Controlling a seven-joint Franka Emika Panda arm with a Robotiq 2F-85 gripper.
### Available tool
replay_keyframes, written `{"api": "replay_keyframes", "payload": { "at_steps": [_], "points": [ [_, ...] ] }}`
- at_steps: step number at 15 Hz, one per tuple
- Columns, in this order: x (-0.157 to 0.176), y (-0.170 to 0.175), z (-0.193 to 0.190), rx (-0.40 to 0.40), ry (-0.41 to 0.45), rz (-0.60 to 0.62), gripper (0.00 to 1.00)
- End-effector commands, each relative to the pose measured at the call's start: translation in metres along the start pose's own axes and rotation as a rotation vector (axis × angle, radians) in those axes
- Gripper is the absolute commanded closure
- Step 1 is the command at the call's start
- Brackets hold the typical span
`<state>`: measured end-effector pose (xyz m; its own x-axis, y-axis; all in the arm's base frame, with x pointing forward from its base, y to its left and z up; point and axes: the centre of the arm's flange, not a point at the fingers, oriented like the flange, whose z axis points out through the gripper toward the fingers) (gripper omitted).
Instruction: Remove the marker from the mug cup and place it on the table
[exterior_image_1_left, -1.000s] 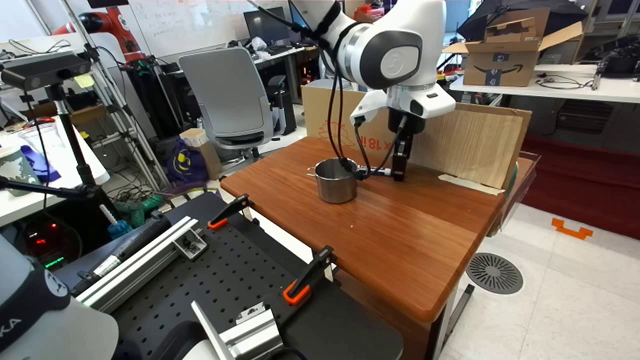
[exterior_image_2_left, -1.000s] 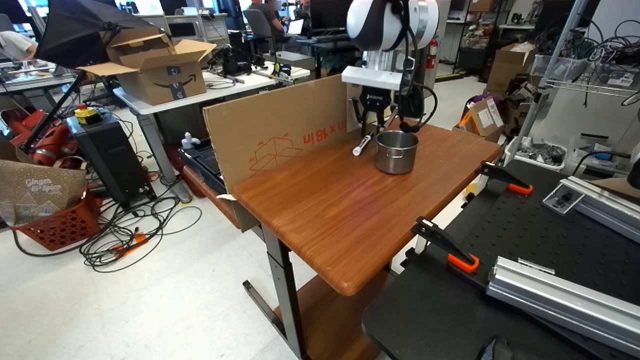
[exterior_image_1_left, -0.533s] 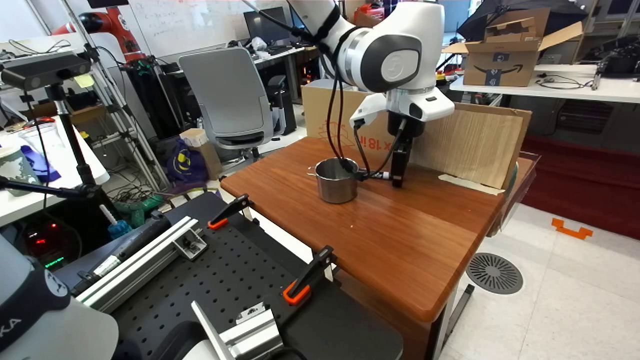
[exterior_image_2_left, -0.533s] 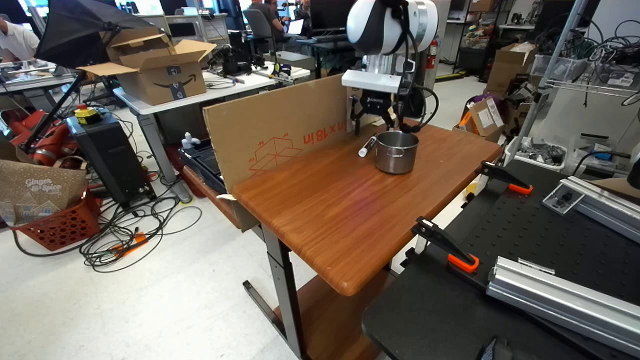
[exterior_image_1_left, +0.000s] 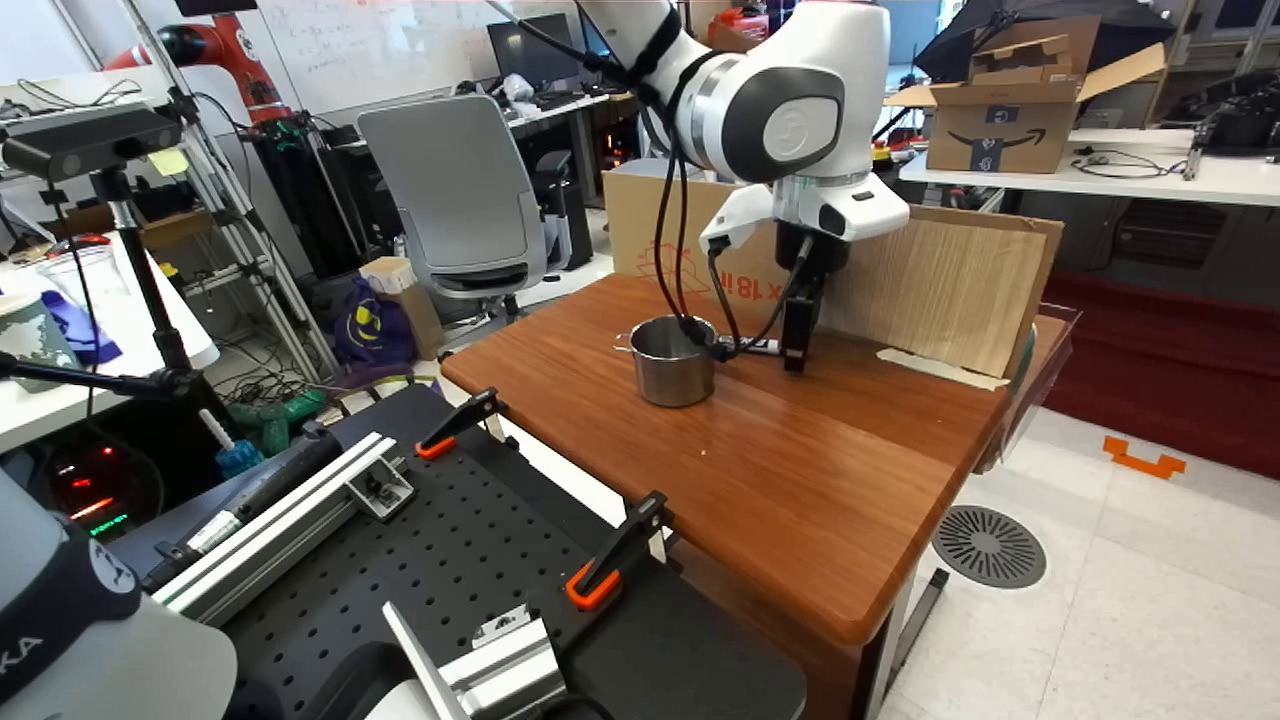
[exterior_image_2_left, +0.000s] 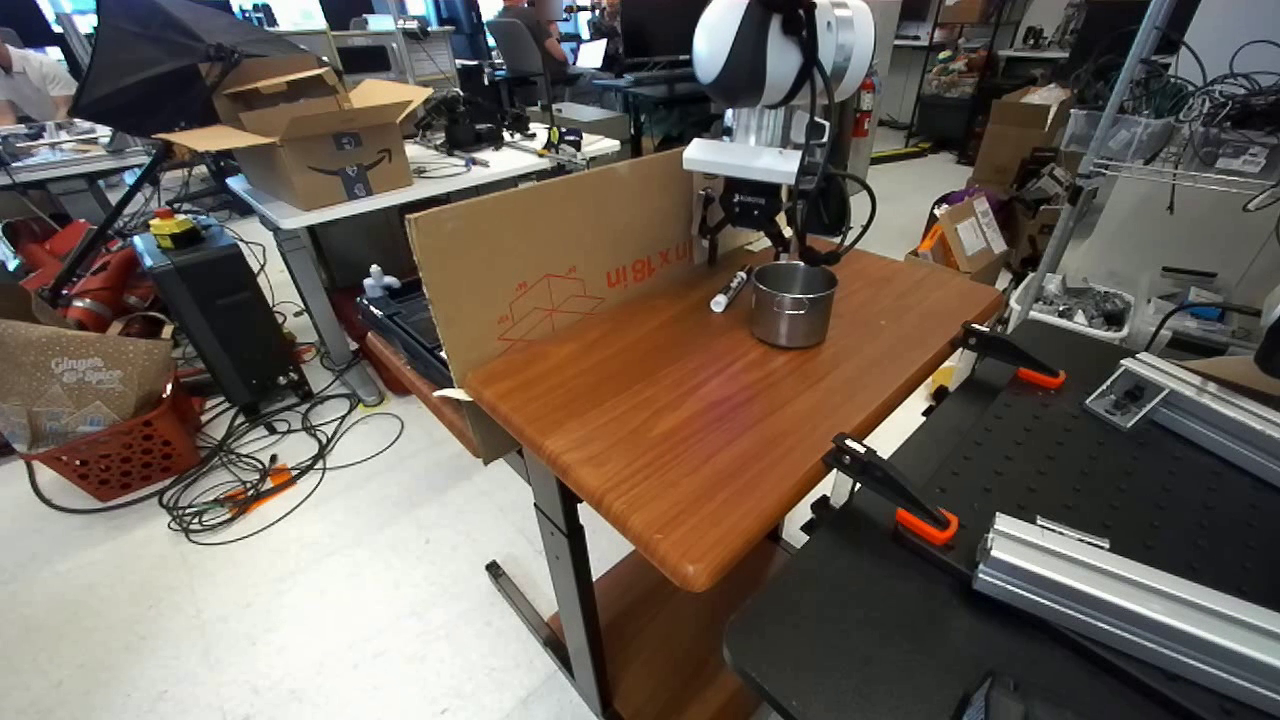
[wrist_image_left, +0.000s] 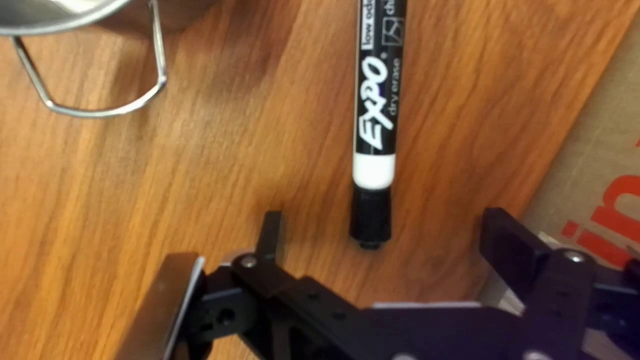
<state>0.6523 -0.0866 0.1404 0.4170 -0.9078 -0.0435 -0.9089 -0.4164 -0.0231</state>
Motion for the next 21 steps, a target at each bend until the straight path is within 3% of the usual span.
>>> {"api": "replay_keyframes", "payload": {
  "at_steps": [1,7,13,15,16,21],
  "points": [
    [-0.004,0.0,-0.011,-0.014,-0.002,-0.014,0.0],
    [-0.018,0.007,-0.043,0.025,-0.001,-0.056,0.0],
    [-0.043,0.023,-0.106,0.108,0.025,-0.138,0.0],
    [-0.052,0.029,-0.124,0.084,0.021,-0.163,0.0],
    [-0.039,0.013,-0.111,0.102,0.012,-0.124,0.0],
    [-0.047,0.023,-0.118,0.09,0.008,-0.14,0.0]
  ]
}}
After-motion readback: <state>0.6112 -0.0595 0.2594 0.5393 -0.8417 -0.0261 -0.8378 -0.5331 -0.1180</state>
